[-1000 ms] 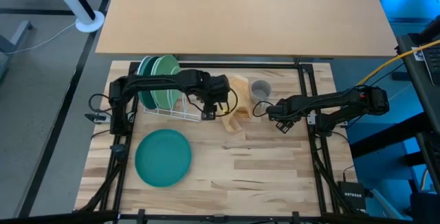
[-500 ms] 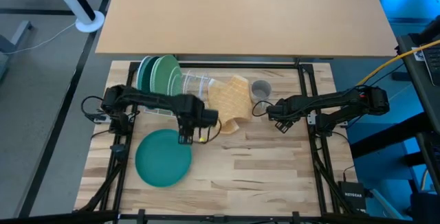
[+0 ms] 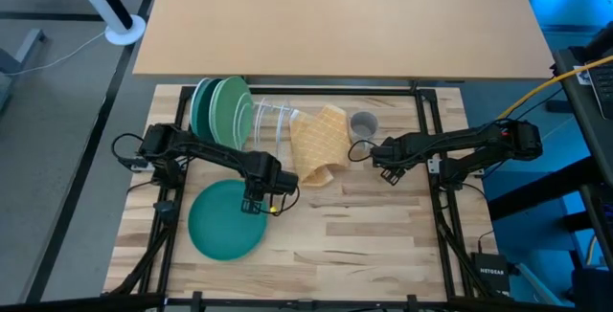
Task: Sort dishes
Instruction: Put the left dark green plate into the dish rack
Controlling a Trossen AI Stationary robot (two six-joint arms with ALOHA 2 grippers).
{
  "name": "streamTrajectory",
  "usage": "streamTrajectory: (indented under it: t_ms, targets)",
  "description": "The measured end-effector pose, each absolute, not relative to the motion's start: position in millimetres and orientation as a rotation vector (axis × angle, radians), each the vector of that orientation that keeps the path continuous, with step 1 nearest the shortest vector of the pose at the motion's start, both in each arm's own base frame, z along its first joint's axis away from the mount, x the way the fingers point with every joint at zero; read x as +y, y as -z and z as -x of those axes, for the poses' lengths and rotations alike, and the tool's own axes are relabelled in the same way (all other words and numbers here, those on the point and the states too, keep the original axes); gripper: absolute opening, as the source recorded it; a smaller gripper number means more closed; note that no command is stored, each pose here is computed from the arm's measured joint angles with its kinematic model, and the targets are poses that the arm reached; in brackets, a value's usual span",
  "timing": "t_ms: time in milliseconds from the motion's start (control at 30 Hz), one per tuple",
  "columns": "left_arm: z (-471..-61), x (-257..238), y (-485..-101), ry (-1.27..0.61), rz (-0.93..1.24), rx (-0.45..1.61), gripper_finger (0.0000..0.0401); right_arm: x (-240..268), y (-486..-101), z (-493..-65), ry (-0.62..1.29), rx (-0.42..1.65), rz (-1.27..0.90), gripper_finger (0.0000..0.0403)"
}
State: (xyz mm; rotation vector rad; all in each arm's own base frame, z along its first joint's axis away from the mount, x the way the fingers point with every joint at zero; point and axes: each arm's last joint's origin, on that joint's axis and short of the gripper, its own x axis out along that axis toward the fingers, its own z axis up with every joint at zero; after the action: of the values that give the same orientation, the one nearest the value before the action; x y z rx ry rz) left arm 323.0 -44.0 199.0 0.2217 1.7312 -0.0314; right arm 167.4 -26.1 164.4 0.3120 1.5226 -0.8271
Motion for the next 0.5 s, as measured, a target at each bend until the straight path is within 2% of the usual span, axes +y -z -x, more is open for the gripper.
streamTrajectory:
  t_ms: [500]
  targets:
    - [-306.6, -41.0, -173.9, 0.073, -0.242, 1.821, 0.0118, -26.2, -164.2, -168.4, 0.822, 1.513, -0.311, 0.0211]
